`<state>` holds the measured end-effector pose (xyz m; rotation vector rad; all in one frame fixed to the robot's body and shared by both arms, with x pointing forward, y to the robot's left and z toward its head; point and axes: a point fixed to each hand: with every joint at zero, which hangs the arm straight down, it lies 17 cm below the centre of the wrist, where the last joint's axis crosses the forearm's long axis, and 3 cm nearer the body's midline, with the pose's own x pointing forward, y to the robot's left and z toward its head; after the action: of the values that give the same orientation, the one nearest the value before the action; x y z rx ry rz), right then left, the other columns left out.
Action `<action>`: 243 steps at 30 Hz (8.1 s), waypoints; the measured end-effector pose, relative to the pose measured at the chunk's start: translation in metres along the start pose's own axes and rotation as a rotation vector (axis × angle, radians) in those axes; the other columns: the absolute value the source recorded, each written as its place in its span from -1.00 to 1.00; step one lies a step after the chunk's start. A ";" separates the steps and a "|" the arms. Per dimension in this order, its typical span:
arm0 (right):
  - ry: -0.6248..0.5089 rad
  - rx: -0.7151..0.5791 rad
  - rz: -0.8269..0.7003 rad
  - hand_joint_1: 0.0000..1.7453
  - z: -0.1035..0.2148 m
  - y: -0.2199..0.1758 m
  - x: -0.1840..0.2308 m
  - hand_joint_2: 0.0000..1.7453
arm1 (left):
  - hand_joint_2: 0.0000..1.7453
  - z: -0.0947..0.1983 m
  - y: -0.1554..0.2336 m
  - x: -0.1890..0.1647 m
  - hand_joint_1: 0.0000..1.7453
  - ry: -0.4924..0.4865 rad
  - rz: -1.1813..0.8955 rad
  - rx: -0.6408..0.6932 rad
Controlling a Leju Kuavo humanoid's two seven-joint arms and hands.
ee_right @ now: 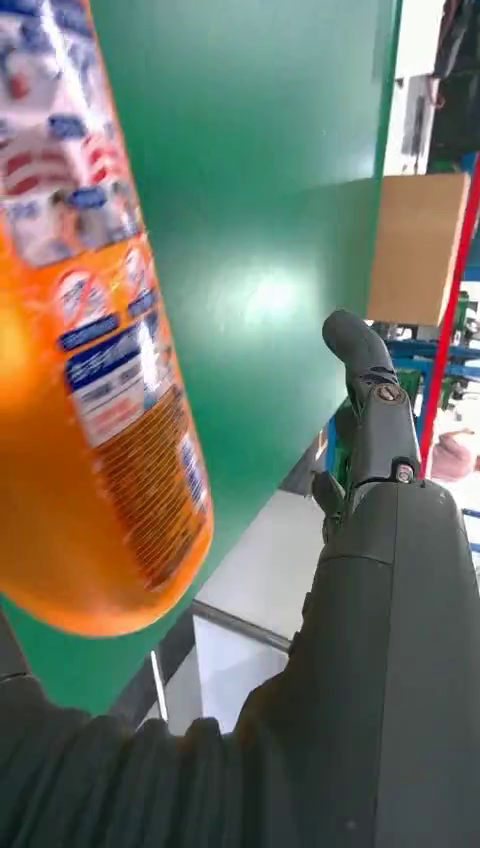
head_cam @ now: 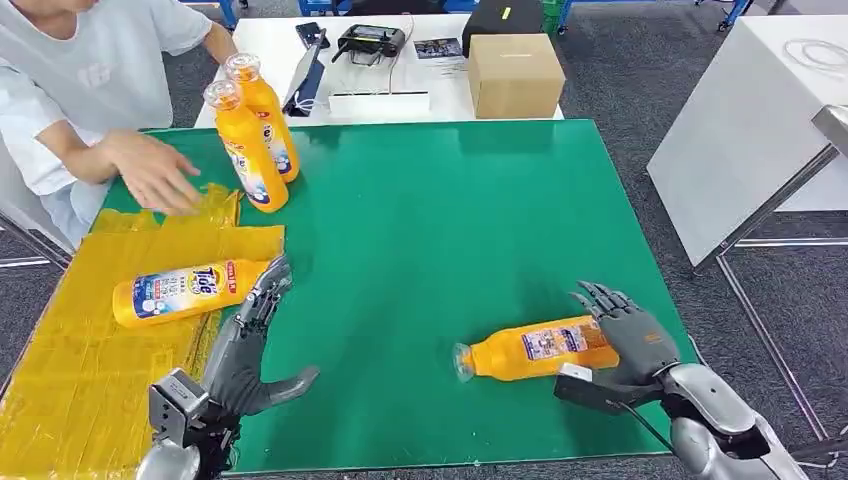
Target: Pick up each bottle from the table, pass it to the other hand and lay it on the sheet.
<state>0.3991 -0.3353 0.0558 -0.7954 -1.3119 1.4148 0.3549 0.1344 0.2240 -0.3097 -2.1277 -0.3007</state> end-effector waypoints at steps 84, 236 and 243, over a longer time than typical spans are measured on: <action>-0.081 -0.387 -0.445 1.00 -0.055 -0.040 0.097 1.00 | 1.00 -0.014 -0.028 -0.011 -1.00 0.051 0.026 -0.054; -0.528 -0.982 -1.129 -1.00 0.028 -0.229 0.229 1.00 | 1.00 -0.040 0.250 -0.226 1.00 0.832 -1.635 -0.596; -0.534 -0.960 -1.135 -1.00 0.023 -0.228 0.230 1.00 | 1.00 -0.008 0.268 -0.240 1.00 0.984 -1.464 -0.525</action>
<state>0.3665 -0.1461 0.3180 -0.0799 -2.3589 0.0002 0.5782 0.3586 0.0524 0.9928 -0.8977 -1.4706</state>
